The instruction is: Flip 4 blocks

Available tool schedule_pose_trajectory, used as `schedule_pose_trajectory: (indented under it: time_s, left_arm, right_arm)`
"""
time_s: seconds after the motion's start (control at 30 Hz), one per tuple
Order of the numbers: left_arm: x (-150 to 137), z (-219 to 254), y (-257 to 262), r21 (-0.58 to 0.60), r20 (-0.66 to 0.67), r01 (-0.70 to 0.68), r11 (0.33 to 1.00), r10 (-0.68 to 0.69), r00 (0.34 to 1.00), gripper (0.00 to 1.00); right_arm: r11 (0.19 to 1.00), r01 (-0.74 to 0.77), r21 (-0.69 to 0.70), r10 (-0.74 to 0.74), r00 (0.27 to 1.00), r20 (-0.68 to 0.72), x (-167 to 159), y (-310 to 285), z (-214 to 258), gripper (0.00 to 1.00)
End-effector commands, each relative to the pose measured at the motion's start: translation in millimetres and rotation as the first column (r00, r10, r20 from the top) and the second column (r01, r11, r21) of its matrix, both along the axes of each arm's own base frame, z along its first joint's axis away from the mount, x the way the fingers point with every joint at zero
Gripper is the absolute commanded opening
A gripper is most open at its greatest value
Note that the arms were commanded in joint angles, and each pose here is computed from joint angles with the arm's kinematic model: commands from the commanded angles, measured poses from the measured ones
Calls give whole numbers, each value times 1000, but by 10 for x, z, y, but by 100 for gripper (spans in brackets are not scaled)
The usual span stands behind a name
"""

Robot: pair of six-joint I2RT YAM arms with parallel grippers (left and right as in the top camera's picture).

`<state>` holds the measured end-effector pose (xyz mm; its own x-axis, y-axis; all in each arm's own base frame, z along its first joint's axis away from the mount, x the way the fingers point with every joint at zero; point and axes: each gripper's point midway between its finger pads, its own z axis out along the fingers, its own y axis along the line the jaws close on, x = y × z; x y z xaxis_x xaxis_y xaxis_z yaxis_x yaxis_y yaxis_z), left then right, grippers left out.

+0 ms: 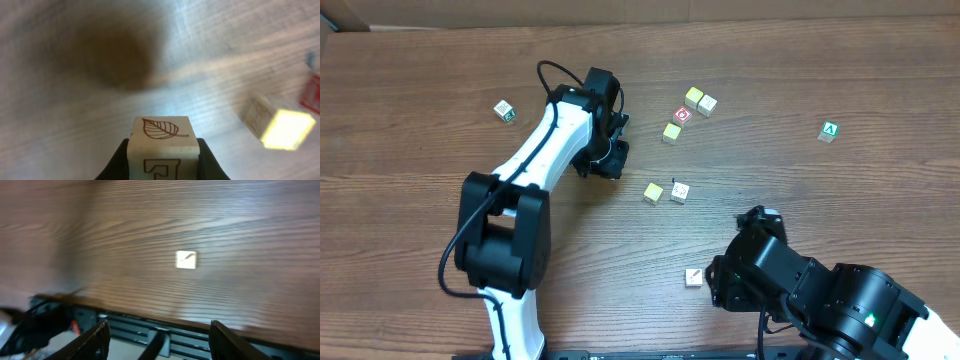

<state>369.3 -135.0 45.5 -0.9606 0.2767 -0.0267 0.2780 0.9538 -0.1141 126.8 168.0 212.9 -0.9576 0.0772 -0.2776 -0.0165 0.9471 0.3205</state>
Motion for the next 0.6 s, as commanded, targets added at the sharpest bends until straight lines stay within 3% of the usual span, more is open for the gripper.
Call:
schedule_pose_trajectory:
  time_s: [0.0,0.23,0.47,0.57]
  left_arm:
    - [-131,487,-122,-95,40,-69,993,73,997,5]
    - [-797,589,-161,-108,55,-108,988,114,992,4]
    - [-1651,202,-291,-111,-20,-241,964,240,971,4]
    - [-1879,16,-404,-118,-34,-246,962,244,969,4]
  right_arm:
    - [991,132,-16,-131,990,56,93,-179,75,64]
    - [990,137,-44,-135,990,51,18,-318,68,64]
    - [989,136,-59,-134,990,43,-10,-359,54,64]
    - [989,136,-59,-134,990,43,-9,-358,55,64]
